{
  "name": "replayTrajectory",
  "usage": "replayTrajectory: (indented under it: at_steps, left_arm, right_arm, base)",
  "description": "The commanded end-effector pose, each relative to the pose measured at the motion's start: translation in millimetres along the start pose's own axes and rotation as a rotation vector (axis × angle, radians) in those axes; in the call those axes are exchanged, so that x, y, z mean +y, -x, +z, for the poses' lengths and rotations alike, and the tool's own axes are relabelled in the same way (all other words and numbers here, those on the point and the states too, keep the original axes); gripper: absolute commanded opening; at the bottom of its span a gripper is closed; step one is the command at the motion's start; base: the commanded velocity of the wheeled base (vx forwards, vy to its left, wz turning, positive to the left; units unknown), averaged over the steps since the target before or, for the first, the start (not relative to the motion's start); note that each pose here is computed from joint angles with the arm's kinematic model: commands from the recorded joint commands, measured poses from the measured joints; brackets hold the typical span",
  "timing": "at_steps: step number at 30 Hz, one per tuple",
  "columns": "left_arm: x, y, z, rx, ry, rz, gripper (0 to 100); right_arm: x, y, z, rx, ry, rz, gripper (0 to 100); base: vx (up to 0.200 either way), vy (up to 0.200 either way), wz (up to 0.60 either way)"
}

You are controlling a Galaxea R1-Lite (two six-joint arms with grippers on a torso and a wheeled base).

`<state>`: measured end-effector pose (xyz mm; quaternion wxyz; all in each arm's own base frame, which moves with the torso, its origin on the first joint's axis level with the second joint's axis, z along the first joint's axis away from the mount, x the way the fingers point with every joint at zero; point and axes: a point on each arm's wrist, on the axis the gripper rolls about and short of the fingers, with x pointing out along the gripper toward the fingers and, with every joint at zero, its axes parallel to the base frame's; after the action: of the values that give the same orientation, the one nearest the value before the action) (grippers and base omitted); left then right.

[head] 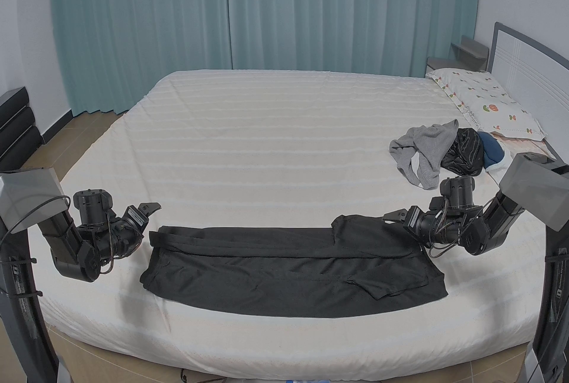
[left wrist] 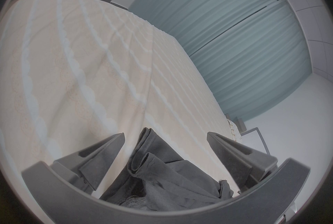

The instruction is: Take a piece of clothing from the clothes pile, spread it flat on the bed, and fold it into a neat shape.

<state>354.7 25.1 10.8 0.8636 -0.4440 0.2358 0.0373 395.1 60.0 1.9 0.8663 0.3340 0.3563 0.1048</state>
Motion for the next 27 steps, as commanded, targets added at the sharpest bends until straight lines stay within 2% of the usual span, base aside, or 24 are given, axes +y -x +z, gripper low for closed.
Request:
replayTrajectory:
  at_steps: [1,10,16,21,22,27]
  left_arm:
    - [3.8,-1.6,-2.8,0.009,0.004,0.011,100]
    - [8.1,-2.0,-9.8,0.032,0.005,0.028,100]
    - [7.6,-2.5,-11.3,0.033,0.003,0.03,100]
    - [7.5,-2.4,-11.7,0.031,0.002,0.032,100]
    - [7.5,-2.4,-11.7,0.031,0.003,0.032,100]
    - [6.9,0.1,-11.1,0.027,0.003,0.035,100]
  right_arm:
    - [-8.9,-6.8,-6.0,0.024,-0.01,-0.017,0]
    - [-10.7,6.7,4.8,-0.011,-0.05,-0.014,0]
    - [-11.8,17.8,-7.4,0.012,-0.053,-0.029,0]
    - [-16.6,19.3,-14.4,-0.009,-0.043,-0.018,0]
    - [-16.9,19.7,-15.0,-0.01,-0.041,-0.017,100]
    - [-16.8,26.2,-20.7,-0.004,-0.038,-0.02,100]
  base:
    - [0.0,0.0,0.0]
    - [0.0,0.0,0.0]
    - [0.0,0.0,0.0]
    - [0.0,0.0,0.0]
    - [0.0,0.0,0.0]
    - [0.0,0.0,0.0]
